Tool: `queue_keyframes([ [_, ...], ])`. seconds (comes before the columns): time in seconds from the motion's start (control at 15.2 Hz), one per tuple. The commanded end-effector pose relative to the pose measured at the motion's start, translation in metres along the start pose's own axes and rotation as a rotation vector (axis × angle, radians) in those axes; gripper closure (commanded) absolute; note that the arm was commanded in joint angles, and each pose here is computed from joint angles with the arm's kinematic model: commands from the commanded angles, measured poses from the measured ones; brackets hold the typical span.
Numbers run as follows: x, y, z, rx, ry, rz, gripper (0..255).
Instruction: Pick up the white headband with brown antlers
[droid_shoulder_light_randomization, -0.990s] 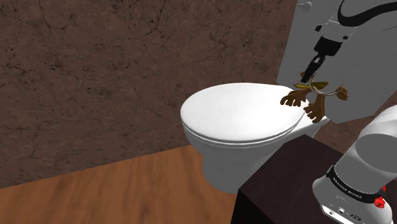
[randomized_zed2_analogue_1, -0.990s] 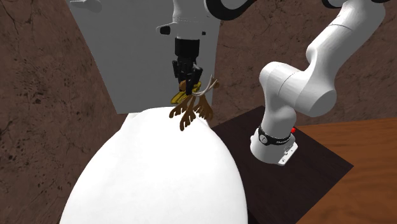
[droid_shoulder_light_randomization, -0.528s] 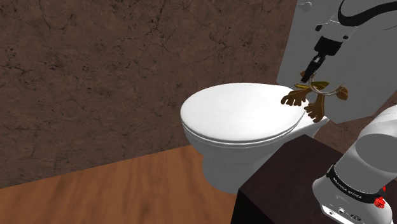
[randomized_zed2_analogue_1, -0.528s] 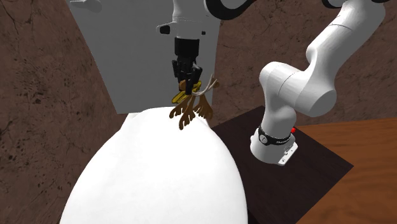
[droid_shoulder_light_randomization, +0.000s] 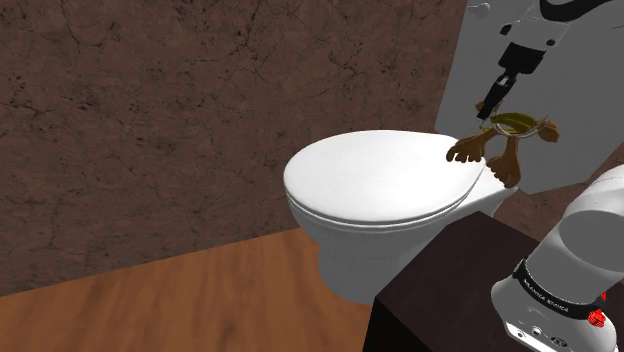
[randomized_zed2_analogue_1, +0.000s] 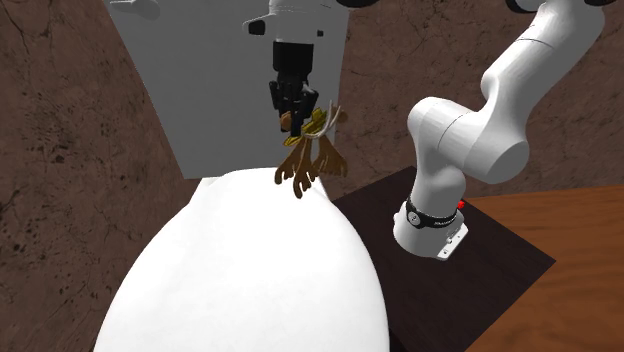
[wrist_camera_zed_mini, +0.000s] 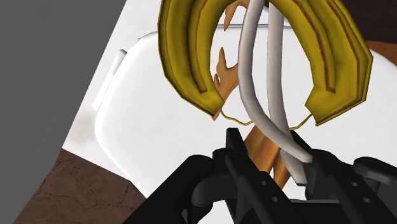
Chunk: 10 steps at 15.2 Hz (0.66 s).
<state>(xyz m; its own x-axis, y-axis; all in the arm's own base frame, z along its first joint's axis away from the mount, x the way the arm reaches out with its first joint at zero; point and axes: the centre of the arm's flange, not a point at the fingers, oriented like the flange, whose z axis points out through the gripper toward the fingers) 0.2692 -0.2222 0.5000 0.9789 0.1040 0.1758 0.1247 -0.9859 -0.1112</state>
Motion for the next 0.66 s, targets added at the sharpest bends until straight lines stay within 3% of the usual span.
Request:
queue_keyframes([
  [0.0, 0.001, -0.002, -0.010, 0.000, 0.000, 0.000, 255],
  [0.59, 0.008, -0.006, -0.047, 0.000, 0.000, 0.000, 255],
])
